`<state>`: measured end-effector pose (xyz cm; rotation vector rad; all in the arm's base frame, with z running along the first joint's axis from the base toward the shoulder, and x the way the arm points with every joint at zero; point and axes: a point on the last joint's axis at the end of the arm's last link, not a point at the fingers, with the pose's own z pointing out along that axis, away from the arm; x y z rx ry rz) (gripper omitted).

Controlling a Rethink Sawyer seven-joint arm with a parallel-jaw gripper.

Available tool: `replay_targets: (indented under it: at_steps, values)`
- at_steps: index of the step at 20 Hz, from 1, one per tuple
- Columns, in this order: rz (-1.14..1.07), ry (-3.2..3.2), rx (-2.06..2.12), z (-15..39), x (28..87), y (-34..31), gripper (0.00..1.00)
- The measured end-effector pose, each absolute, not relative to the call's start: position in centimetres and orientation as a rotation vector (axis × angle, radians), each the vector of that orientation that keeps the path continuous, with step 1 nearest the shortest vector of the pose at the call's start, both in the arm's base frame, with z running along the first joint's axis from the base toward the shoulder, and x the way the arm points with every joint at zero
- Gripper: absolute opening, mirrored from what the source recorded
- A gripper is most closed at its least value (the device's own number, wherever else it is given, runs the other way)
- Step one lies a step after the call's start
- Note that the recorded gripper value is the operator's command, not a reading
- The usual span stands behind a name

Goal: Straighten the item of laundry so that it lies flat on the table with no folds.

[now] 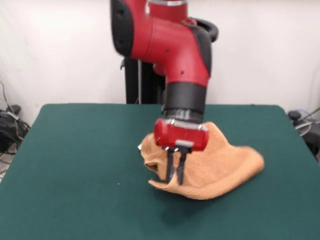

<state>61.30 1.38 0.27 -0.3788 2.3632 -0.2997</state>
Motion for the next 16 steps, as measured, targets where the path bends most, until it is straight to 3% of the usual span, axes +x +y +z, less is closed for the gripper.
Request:
replay_targets:
  at_steps: [8,16]
  values:
    - [-0.327,2.250,-0.394,5.0,62.9,1.9,0.00]
    - [-0.349,2.271,-0.356,4.1,62.5,-1.3,0.00]
